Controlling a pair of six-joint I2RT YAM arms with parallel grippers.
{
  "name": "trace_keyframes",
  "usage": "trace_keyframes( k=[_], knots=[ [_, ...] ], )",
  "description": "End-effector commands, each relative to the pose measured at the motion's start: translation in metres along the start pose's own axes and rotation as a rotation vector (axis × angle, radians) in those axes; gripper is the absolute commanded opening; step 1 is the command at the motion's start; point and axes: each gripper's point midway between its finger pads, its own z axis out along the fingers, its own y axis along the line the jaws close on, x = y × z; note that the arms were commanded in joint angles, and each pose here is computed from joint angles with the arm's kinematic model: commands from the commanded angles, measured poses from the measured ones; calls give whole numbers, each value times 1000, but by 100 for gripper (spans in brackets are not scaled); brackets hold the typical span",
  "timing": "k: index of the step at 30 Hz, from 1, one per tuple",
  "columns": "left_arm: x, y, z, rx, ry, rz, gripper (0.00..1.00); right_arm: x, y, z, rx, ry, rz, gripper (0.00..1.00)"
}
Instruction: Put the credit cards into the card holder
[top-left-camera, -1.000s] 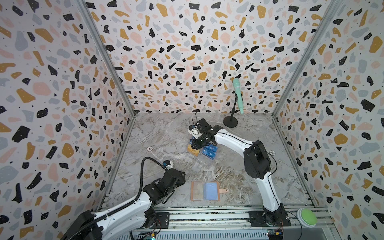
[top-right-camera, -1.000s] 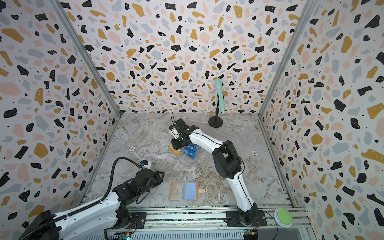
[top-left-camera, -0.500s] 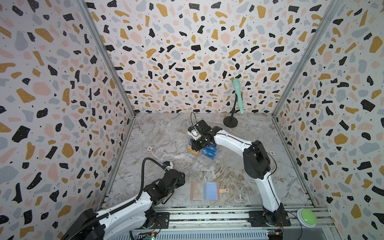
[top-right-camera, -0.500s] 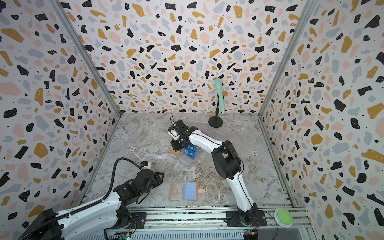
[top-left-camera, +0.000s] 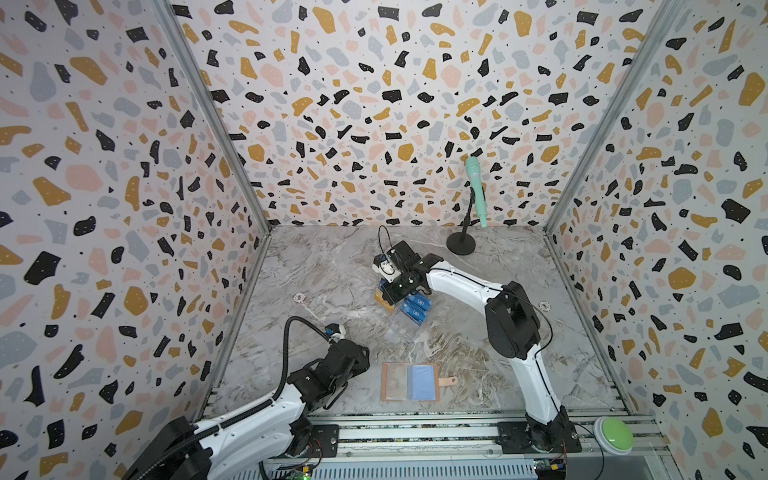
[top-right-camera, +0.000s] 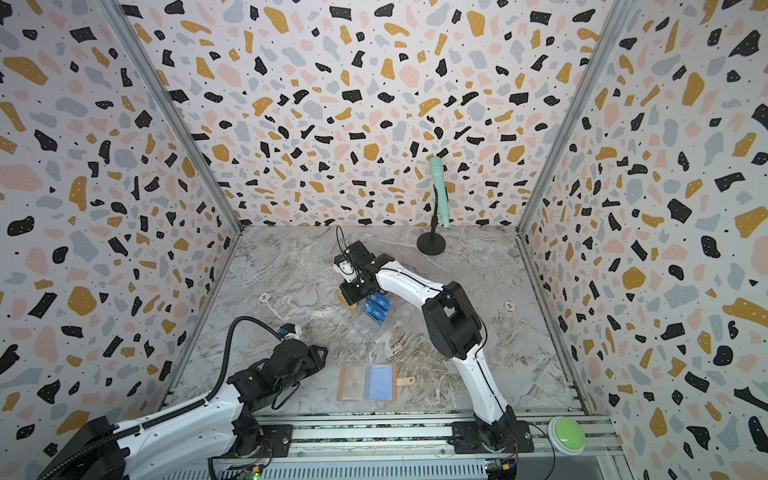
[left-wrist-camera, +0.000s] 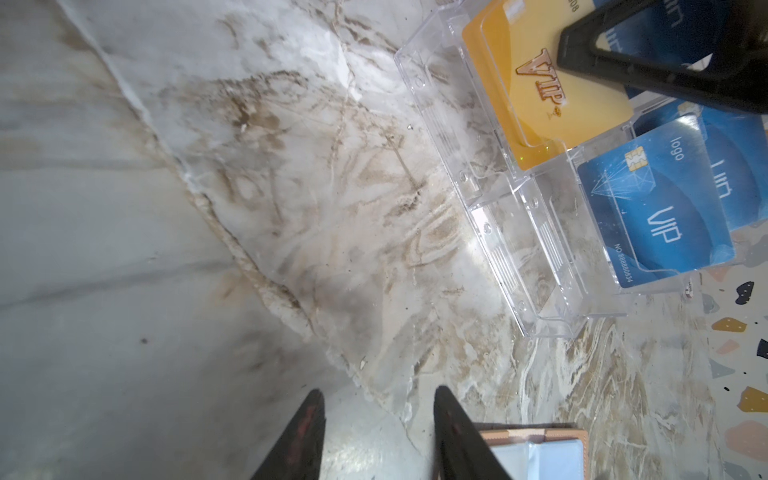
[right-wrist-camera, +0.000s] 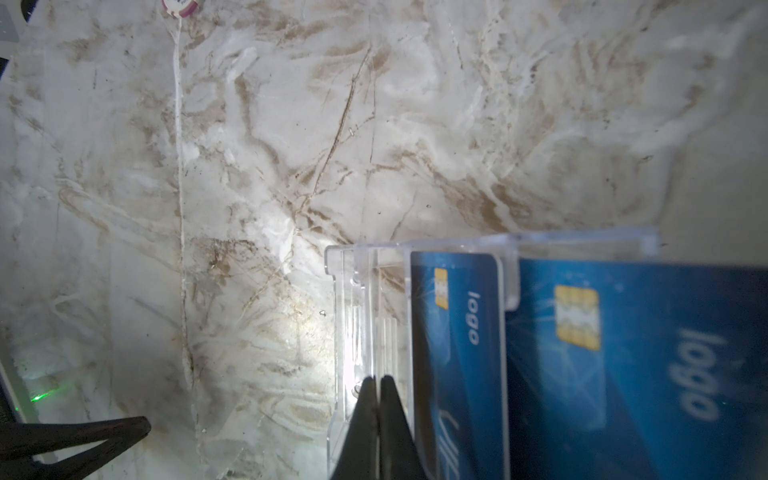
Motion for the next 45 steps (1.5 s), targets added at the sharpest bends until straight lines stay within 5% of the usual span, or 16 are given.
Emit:
trace_keyframes(
  k=[1, 17, 25, 33, 45],
  knots=[
    [-3, -1, 0, 11, -14, -8, 46, -18, 9, -26, 9, -49, -46, 0],
    [-7, -25, -15, 33, 50, 53, 44, -39, 50, -121, -67, -261, -44, 0],
    [7, -42, -17, 109, 140, 102, 41, 60, 79, -142, -284, -251, 222, 0],
    [42, -90, -24, 330, 256, 169, 39, 184, 99, -110, -396, -143, 519, 0],
    [63, -103, 2, 352, 336, 208, 12, 219, 97, -88, -445, -91, 621, 0]
  ],
)
